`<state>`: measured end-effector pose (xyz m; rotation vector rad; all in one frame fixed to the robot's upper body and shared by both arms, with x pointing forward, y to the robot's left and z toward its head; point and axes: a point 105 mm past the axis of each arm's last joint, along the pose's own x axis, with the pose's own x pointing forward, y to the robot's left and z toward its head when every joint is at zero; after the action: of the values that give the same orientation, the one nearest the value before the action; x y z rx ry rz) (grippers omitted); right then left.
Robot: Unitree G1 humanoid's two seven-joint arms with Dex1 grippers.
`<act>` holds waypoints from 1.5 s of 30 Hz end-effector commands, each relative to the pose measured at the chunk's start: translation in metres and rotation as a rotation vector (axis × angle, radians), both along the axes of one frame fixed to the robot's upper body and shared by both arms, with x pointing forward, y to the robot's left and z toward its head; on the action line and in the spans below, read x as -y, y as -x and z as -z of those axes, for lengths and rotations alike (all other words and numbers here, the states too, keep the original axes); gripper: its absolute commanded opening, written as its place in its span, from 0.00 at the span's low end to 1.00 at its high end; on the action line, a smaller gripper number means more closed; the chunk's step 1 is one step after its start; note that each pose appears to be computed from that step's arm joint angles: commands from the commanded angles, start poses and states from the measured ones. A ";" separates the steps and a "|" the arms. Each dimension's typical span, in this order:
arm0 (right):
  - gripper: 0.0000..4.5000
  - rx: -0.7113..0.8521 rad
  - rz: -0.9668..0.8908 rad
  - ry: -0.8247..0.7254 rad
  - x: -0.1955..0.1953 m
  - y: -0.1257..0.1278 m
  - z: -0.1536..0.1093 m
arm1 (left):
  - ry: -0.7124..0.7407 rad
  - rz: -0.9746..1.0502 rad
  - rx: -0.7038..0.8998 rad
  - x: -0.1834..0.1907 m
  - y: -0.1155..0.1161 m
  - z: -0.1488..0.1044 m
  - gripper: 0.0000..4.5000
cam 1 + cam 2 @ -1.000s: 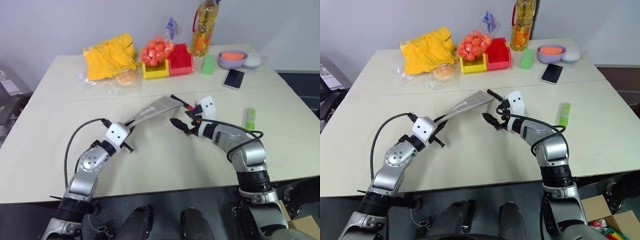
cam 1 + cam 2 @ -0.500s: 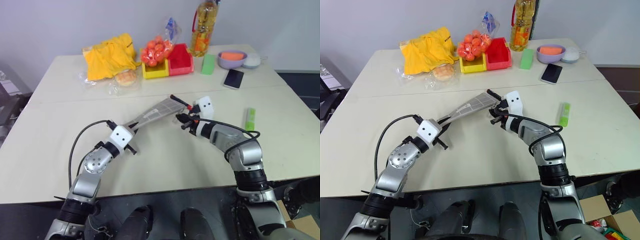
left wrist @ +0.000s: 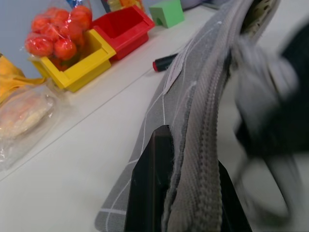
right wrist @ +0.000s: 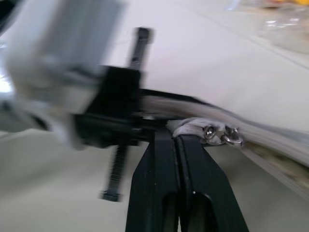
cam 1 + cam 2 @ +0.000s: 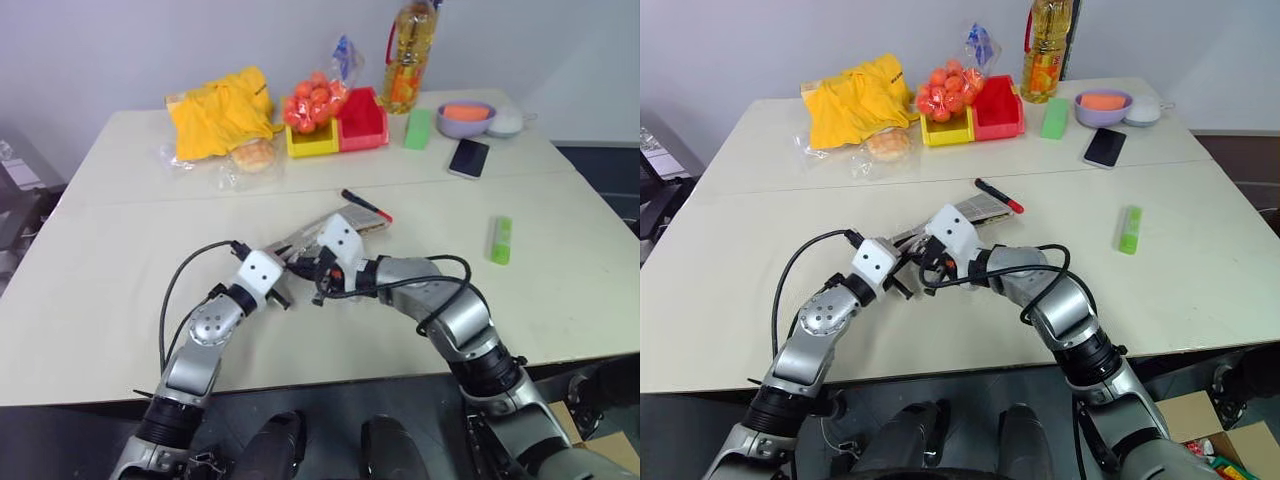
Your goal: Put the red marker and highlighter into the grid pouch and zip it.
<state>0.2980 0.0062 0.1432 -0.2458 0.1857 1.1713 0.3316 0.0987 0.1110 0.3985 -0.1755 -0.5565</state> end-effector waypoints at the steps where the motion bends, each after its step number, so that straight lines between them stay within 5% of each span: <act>1: 0.01 0.052 -0.088 -0.038 -0.014 0.012 -0.020 | 0.021 -0.004 0.045 0.003 -0.002 -0.016 0.00; 3: 0.01 0.046 -0.069 -0.040 -0.008 0.007 -0.021 | 0.022 -0.017 0.046 0.001 -0.003 -0.016 0.00; 6: 0.19 0.044 -0.036 -0.027 0.017 0.001 -0.023 | 0.002 -0.080 0.054 -0.013 -0.007 -0.016 0.00; 10: 0.64 0.081 0.183 0.037 0.069 -0.032 -0.018 | -0.027 -0.216 0.077 -0.043 -0.013 -0.019 0.00; 17: 0.64 0.058 0.594 0.015 0.149 -0.099 -0.016 | -0.062 -0.368 0.102 -0.073 -0.017 -0.023 0.00; 26: 0.64 0.023 0.688 0.036 0.164 -0.150 0.007 | -0.090 -0.357 0.033 -0.061 -0.021 -0.008 0.00; 30: 0.59 -0.019 0.657 0.013 0.160 -0.153 0.015 | -0.091 -0.345 0.024 -0.057 -0.019 -0.006 0.00; 36: 0.05 0.055 0.622 -0.010 0.159 -0.153 0.004 | -0.085 -0.342 0.012 -0.055 -0.020 -0.005 0.00; 40: 0.05 0.152 0.550 0.029 0.161 -0.136 -0.010 | -0.069 -0.323 0.013 -0.051 -0.022 -0.007 0.00; 45: 0.05 0.281 0.369 0.109 0.159 -0.084 -0.029 | -0.045 -0.261 0.025 -0.041 -0.026 -0.014 0.00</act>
<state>0.3931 -0.1659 0.1419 -0.4152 0.1441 0.6902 0.3567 0.1471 0.1126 0.4733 -0.0784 -0.2739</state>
